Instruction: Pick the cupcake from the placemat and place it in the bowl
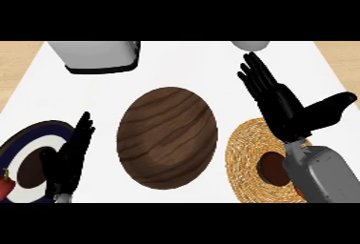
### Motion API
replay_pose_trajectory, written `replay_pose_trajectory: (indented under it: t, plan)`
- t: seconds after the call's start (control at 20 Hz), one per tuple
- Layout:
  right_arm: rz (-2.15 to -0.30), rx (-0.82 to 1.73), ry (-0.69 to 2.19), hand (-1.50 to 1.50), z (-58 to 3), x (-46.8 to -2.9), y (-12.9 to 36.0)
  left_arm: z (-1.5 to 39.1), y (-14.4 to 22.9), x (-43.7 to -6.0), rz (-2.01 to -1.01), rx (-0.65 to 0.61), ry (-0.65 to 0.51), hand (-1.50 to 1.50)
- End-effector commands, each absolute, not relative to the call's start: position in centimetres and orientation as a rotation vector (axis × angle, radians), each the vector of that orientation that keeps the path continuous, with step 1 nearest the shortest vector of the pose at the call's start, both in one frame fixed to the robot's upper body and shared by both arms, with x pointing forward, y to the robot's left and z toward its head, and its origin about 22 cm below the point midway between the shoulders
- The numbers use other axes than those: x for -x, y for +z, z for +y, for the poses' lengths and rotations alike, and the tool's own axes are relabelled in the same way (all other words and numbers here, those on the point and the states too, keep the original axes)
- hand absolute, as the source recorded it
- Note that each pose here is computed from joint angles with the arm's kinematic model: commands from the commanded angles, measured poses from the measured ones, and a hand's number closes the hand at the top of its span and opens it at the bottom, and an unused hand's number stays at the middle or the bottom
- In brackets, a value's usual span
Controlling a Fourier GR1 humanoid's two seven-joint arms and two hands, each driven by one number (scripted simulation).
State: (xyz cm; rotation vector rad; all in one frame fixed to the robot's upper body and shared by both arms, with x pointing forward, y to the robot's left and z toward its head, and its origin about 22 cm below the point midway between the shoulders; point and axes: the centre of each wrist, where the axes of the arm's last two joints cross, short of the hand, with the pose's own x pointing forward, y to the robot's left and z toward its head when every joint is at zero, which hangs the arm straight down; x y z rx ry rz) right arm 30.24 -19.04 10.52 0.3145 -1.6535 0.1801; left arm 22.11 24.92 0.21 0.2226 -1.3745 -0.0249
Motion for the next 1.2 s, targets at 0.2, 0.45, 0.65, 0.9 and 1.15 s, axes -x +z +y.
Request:
replay_pose_trajectory:
  t: [0.2,0.45,0.65,0.9,1.15]
  plan:
    - [-1.721,-0.751,0.304,1.50,-26.5,-29.2,9.2,27.2,6.0,-25.7,-1.648,-0.417,-0.119,0.00]
    - [-1.830,-0.355,0.090,-1.50,-37.3,-27.7,3.7,27.7,7.7,-26.8,-1.679,-0.412,-0.132,0.00]
    - [-1.924,-0.543,0.363,-1.50,-40.9,-26.6,4.8,27.0,7.2,-27.0,-1.650,-0.392,-0.140,0.00]
    - [-1.915,-0.418,0.659,-1.50,-45.5,-26.6,8.8,25.9,7.0,-27.6,-1.649,-0.383,-0.149,0.00]
    - [-1.833,-0.239,0.976,-1.50,-44.4,-27.7,11.3,27.3,8.0,-28.4,-1.651,-0.379,-0.166,0.00]
